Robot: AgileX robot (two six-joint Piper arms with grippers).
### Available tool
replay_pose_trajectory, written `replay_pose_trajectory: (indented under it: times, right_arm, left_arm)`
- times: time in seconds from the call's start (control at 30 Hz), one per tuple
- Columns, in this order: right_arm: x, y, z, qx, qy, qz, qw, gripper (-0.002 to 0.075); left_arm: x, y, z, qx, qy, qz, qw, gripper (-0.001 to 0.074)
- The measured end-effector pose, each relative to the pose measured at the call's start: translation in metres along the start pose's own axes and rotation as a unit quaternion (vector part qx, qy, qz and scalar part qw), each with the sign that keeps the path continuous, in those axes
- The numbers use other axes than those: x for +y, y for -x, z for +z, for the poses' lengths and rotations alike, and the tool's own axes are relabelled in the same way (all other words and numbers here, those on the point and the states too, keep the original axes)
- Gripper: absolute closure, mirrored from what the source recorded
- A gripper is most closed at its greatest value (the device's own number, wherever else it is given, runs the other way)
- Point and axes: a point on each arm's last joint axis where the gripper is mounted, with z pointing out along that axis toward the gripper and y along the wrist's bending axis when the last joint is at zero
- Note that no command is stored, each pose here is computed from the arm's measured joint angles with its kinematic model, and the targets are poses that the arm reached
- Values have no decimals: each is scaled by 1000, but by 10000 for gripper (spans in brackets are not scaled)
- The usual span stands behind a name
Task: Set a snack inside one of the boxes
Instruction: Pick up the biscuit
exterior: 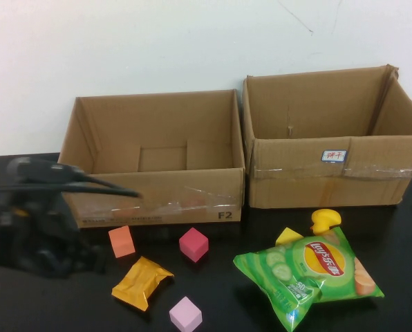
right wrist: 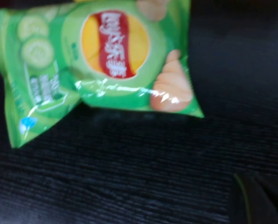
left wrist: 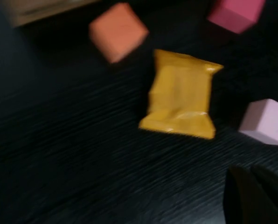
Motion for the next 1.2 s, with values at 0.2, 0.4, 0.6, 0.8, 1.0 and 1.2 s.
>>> replay_pose_trajectory:
  times: [0.2, 0.4, 0.6, 0.8, 1.0, 1.2]
  right_arm:
    - [3, 1, 6, 5, 4, -10, 1000, 725]
    - [2, 3, 6, -7, -1, -23, 1000, 704]
    - [2, 3, 6, -7, -1, -33, 999, 699]
    - [2, 3, 6, -7, -1, -34, 999, 697]
    - [2, 3, 6, -7, -1, -34, 999, 697]
    - [2, 3, 6, -6, 0, -34, 999, 697]
  left_arm:
    - [-24, 11, 49, 27, 2, 88, 996, 719]
    - [-30, -1, 103, 87, 20, 174, 981, 426]
    - [-24, -2, 141, 90, 38, 126, 987, 146]
    - [-22, 7, 171, 111, 40, 99, 988, 126]
    - [-20, 11, 188, 148, 36, 98, 983, 162]
    - [-23, 21, 186, 181, 31, 87, 979, 411]
